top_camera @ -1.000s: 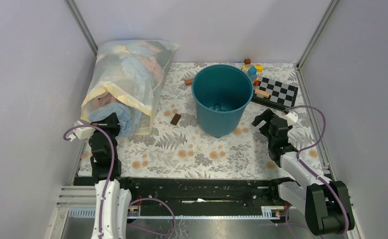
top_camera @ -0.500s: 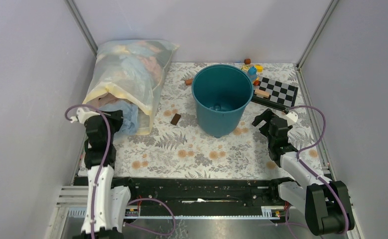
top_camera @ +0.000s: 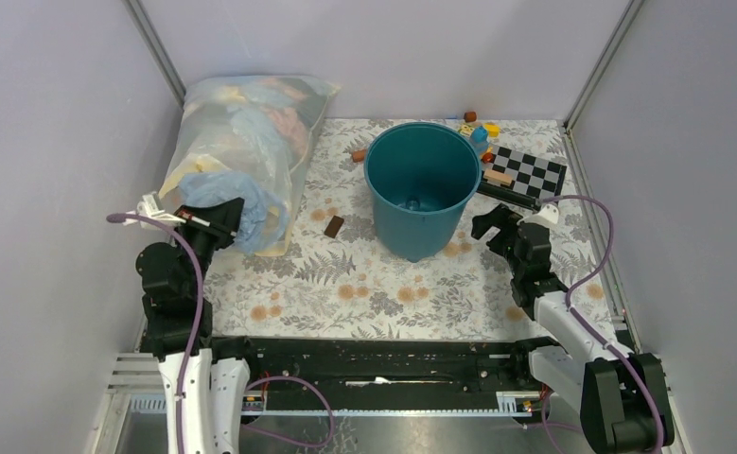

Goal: Put the trash bags into the trash bin

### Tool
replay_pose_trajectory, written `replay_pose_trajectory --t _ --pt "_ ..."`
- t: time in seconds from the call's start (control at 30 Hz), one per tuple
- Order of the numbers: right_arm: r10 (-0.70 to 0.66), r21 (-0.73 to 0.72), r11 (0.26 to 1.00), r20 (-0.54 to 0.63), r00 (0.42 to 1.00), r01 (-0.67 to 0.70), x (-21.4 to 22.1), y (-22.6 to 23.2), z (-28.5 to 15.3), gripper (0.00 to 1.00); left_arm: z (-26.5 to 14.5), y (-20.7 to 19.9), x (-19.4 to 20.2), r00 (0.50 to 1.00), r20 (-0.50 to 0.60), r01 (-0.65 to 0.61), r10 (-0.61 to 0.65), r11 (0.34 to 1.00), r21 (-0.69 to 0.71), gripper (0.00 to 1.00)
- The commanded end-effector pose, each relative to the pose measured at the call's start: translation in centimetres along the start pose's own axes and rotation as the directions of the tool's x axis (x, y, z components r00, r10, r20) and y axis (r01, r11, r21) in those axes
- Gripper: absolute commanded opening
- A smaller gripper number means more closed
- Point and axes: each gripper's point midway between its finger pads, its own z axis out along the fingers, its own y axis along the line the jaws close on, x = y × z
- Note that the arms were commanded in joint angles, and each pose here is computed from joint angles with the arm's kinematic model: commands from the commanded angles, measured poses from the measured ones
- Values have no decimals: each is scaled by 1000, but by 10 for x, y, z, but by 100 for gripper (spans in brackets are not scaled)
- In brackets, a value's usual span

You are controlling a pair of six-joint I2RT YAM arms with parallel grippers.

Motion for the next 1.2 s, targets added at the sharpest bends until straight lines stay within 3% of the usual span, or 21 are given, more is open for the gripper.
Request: replay_pose_trajectory --t 0.0,0.07,0.27,0.4,0.73,1.0,1.17 --pt "-33 -193 981 2 999 33 -2 36 -4 100 -3 -33 42 964 -258 120 -64 971 207 0" --pt "-28 -199 980 -20 999 23 2 36 -2 100 -7 -39 49 953 -295 143 -67 959 244 0" --pt "-8 -302 953 -67 998 -13 16 53 -2 99 -36 -81 28 976 -216 67 18 923 378 0" --pt "-37 -380 925 -94 995 -2 28 72 -4 97 -44 -96 26 969 -243 69 40 903 423 0" --pt "-139 -489 872 -188 972 30 71 112 9 96 -34 -74 62 905 -418 116 77 902 416 0" --pt "-230 -624 779 -193 954 61 99 176 18 93 -22 -59 87 880 -471 131 69 916 380 0" --pt "-221 -598 798 -172 960 76 98 201 50 95 -10 -60 120 836 -543 154 79 916 370 0"
